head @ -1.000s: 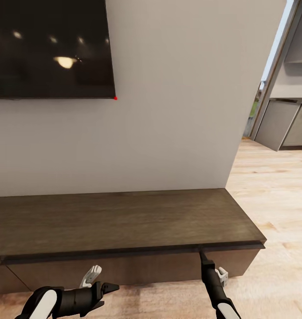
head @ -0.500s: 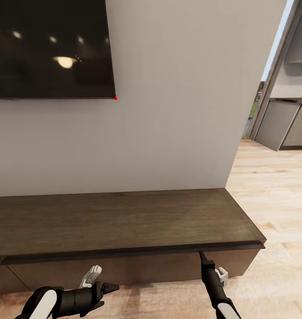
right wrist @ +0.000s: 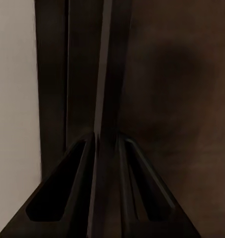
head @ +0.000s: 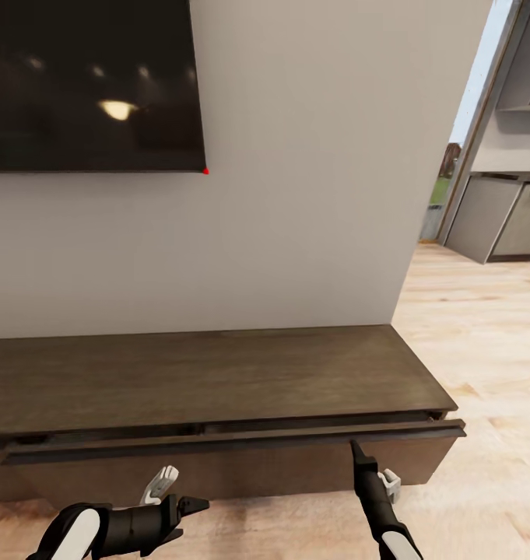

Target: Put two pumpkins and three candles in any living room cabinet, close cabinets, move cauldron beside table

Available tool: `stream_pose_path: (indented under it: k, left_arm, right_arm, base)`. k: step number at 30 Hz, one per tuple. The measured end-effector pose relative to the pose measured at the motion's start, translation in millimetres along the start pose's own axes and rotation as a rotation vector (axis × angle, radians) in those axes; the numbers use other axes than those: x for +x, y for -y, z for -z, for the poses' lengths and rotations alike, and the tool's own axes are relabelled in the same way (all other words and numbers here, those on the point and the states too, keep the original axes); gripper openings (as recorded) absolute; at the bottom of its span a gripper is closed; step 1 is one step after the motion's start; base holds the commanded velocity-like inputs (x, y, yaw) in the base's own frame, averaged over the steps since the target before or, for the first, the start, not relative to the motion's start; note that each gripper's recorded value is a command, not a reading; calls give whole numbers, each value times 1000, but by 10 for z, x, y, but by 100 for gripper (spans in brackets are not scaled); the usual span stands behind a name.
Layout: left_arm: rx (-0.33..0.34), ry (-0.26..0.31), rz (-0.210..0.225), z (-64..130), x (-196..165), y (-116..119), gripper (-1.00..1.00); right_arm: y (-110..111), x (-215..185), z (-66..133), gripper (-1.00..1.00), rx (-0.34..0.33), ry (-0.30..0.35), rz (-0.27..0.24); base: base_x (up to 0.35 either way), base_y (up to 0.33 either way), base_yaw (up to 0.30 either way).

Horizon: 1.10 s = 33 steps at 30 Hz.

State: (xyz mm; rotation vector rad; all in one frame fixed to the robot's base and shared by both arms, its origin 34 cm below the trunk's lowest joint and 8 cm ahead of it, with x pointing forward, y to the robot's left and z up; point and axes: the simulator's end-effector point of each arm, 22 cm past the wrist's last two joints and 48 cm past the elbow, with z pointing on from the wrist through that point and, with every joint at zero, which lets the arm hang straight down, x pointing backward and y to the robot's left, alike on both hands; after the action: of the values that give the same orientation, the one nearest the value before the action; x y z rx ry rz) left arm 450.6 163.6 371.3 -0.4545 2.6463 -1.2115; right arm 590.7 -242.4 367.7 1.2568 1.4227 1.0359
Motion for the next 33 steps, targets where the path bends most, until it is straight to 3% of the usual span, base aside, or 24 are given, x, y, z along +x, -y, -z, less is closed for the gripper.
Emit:
stream_pose_path:
  k: [33]
  left_arm:
    - [1, 0, 0, -2, 2, 4, 100]
  right_arm:
    - [10, -76, 4, -100, 2, 25, -17]
  base:
    - [-202, 0, 0]
